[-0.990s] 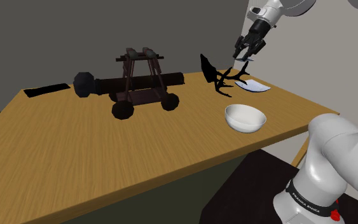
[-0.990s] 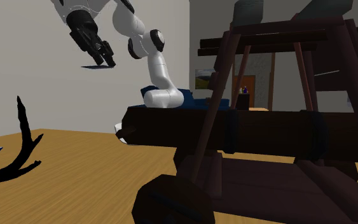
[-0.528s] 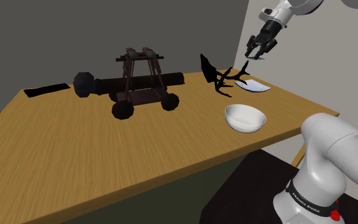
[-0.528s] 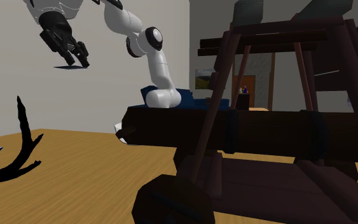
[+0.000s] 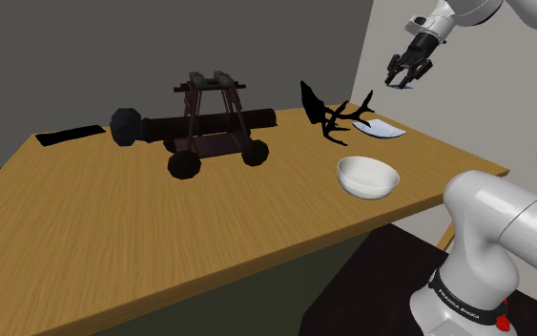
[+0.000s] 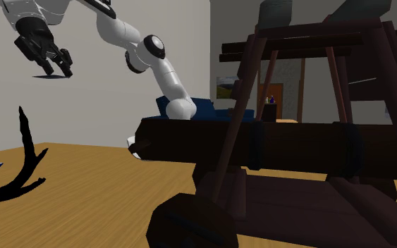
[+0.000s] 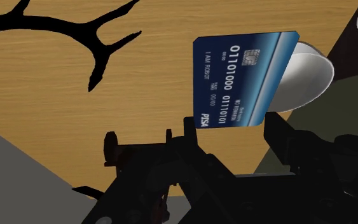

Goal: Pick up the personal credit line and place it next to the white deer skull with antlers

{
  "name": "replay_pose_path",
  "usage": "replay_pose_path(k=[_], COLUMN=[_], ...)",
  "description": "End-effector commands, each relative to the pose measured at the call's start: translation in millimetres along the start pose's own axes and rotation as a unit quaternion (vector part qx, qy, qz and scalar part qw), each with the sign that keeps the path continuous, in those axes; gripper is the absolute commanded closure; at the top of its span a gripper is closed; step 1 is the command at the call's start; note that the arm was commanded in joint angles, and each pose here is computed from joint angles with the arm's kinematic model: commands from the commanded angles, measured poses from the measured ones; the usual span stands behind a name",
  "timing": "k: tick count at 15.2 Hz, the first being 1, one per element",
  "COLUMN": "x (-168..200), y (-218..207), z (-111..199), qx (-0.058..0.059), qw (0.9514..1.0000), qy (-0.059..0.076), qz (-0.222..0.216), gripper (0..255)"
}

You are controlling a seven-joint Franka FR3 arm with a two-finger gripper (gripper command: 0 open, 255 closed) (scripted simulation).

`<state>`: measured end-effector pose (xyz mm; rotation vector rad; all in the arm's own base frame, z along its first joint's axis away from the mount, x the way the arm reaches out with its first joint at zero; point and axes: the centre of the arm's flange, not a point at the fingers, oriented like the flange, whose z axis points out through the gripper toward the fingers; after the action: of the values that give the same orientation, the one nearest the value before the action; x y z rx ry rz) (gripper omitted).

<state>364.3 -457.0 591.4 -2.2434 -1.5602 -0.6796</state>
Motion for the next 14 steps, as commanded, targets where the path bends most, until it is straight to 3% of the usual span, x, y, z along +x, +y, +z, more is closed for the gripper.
replay_pose_path(k=[1,14], x=[-10.3,-48.2], y=[1.0,0.7], z=[6.0,63.2], qx=[0.001,0.001], qw=[1.0000,1.0000], qy=[0.000,0.000], qz=[0.000,0.000], gripper=[255,255])
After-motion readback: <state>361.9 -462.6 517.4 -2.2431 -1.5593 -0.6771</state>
